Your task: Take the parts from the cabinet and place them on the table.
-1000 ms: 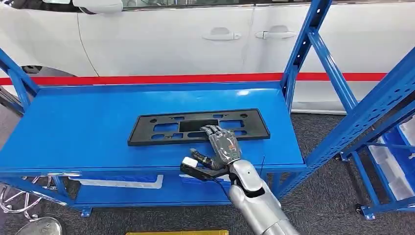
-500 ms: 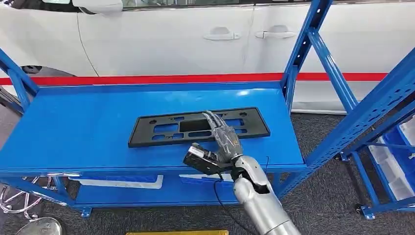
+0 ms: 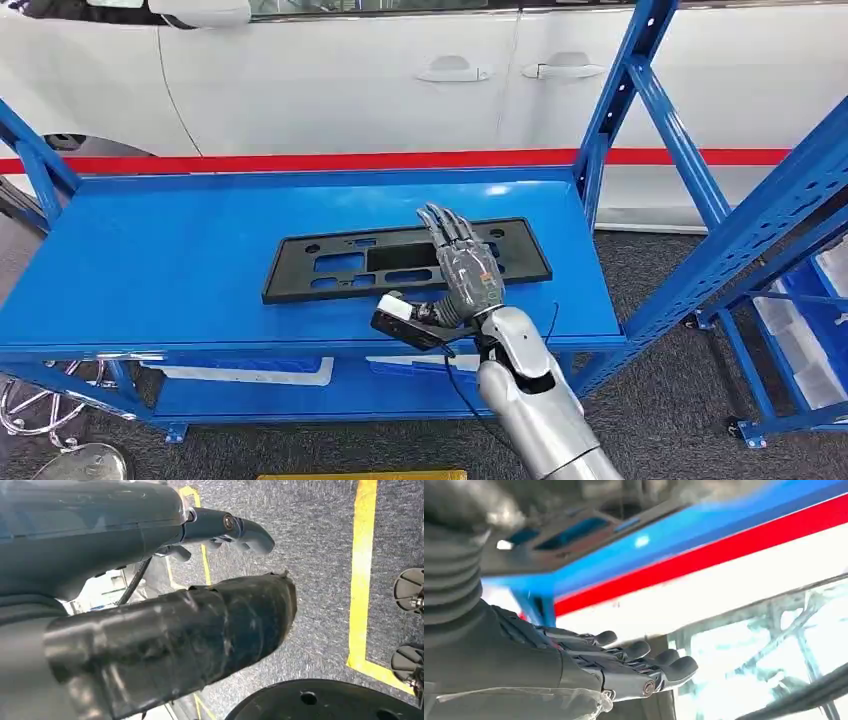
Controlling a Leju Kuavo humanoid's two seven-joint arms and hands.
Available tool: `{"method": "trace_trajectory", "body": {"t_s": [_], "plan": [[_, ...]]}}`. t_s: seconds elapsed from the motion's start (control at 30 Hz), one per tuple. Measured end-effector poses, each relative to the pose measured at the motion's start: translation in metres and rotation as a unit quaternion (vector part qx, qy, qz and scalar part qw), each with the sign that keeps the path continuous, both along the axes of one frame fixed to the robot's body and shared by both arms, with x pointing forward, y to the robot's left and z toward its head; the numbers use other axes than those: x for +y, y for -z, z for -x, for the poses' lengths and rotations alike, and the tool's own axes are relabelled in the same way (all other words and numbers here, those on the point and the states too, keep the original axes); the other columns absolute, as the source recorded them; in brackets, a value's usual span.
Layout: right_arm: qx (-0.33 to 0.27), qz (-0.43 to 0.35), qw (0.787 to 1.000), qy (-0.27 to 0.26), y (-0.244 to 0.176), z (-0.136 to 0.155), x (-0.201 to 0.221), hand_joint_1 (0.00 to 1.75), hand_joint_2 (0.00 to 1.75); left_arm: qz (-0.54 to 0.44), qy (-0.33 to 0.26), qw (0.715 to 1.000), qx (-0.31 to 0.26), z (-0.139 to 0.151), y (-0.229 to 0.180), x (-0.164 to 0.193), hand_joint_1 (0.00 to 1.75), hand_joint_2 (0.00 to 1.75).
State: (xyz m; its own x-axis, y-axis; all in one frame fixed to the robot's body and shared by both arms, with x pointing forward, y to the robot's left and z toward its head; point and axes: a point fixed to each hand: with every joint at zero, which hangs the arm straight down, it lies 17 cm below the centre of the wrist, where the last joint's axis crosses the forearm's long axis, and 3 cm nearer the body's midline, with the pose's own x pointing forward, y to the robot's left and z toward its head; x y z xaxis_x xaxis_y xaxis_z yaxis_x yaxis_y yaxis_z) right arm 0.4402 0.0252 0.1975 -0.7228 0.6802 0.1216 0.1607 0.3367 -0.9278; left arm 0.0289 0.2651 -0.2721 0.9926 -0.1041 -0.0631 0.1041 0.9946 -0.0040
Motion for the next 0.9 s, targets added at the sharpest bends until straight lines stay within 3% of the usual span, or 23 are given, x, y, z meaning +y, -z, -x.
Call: {"method": "trace_trajectory", "body": {"t_s": [0.13, 0.4, 0.9], "plan": [[-0.018, 0.047, 0.999, 0.008, 0.02, -0.006, 0.001, 0.0, 1.75, -0.002, 0.005, 1.0, -0.002, 0.0, 0.001, 0.002, 0.0, 0.0], [0.009, 0.093, 0.996, 0.009, 0.057, -0.017, -0.002, 0.0, 1.75, -0.002, 0.007, 1.0, -0.002, 0.001, 0.002, 0.005, 0.0, 0.0], [0.024, 0.113, 0.993, 0.012, 0.071, -0.024, 0.0, 0.0, 1.75, -0.001, 0.008, 1.0, -0.002, 0.001, 0.003, 0.006, 0.0, 0.0]]}}
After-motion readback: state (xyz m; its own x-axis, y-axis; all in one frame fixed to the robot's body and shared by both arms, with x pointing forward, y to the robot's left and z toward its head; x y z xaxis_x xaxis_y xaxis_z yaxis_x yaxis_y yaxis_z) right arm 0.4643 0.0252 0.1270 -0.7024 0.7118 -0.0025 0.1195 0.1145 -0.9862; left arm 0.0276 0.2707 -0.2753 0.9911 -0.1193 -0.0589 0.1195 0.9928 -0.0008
